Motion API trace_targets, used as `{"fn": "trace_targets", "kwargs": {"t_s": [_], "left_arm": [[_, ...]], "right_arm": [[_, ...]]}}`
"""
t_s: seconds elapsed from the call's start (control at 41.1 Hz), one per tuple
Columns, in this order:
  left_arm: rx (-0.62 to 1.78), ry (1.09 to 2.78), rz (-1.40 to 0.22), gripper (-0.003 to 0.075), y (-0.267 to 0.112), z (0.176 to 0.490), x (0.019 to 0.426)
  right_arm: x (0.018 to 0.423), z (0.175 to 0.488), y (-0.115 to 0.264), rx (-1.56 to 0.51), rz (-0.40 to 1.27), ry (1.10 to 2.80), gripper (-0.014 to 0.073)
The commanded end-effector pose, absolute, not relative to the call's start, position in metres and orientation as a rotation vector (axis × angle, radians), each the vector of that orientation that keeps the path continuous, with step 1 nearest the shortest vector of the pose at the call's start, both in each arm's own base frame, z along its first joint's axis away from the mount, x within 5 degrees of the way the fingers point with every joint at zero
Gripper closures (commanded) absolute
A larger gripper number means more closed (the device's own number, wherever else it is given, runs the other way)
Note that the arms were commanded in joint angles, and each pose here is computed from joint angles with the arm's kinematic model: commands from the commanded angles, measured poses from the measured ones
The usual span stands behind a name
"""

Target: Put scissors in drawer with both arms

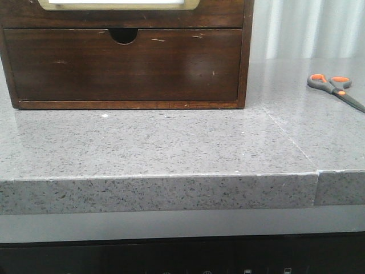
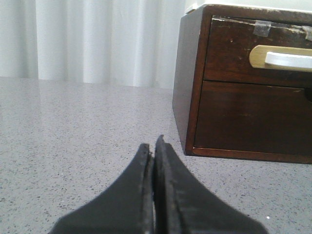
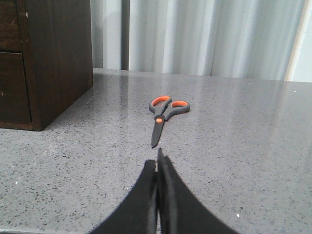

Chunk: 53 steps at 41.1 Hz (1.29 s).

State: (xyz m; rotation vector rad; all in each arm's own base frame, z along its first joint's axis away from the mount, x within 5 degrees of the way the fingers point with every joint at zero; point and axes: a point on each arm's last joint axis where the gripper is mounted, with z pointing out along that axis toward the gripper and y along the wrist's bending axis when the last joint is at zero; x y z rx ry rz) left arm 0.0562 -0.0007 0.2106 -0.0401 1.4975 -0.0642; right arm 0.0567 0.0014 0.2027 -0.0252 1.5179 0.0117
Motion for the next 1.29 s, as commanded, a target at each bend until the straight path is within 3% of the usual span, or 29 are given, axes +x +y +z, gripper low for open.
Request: {"fn": "trace_targets", "kwargs": {"t_s": [0.0, 1.265], "left_arm": [[-0.037, 1.417, -0.071, 0.0741, -0.0009, 0.2111, 0.055], [-0.037, 1.415, -0.071, 0.0741, -0.0009, 0.2113, 0.055]], "right_arm": [[0.0545, 0.2113, 0.0014, -0.032, 0.004, 1.42, 0.0718], [0.0531, 0.2185, 0.002, -0.082, -0.05, 1.338, 0.0718]]}}
